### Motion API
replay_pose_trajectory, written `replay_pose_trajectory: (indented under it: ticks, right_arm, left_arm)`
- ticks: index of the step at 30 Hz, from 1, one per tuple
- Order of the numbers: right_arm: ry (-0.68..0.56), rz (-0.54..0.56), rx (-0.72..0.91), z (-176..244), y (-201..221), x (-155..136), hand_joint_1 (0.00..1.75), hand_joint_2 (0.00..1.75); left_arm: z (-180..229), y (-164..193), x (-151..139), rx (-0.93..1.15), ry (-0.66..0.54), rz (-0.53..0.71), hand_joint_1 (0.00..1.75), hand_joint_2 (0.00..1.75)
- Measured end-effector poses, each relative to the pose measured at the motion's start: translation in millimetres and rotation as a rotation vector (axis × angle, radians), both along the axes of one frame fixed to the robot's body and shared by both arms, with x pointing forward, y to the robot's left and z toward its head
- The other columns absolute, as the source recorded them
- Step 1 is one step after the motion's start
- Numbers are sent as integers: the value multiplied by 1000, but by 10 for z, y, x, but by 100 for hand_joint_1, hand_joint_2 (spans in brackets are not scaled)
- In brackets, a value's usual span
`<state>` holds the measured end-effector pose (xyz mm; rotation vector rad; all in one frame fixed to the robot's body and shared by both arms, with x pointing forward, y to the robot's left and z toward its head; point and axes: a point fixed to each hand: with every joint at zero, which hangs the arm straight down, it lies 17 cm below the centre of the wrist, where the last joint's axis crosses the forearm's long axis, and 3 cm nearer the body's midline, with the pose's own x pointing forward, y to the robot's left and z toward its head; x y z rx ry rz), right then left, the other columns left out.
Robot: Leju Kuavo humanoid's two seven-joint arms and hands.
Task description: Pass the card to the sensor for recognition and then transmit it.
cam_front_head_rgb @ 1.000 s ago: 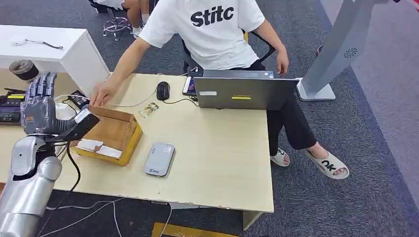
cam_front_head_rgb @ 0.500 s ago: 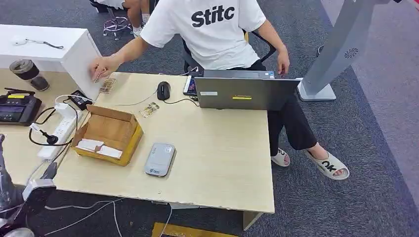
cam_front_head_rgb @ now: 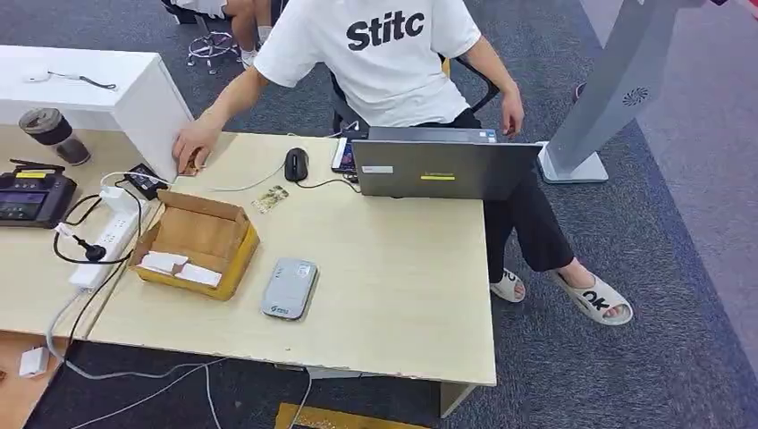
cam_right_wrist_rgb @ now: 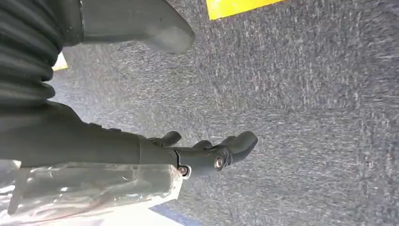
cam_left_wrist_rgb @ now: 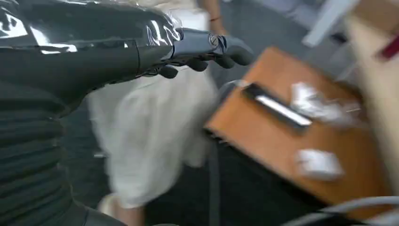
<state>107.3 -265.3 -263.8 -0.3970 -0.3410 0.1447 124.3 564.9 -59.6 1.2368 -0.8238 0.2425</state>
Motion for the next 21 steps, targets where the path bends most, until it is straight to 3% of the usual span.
replay_pose_trajectory:
  ticks: [6, 10, 14, 21]
  right_arm:
    - [29, -7, -9, -13, -21, -50, 0, 175]
    - [41, -14, -8, -20, -23, -77, 0, 175]
    - [75, 15, -23, -31, -24, -121, 0, 175]
    - [70, 88, -35, -14, 37, -42, 0, 175]
  left_arm:
    - [-1264, -853, -394, -353, 264, 60, 0, 175]
    - [-1617, -1336, -466, -496, 343, 36, 0, 175]
    - [-1955, -1892, -608, -691, 497, 1, 0, 175]
    - [-2121, -2901, -336, -935, 539, -333, 0, 175]
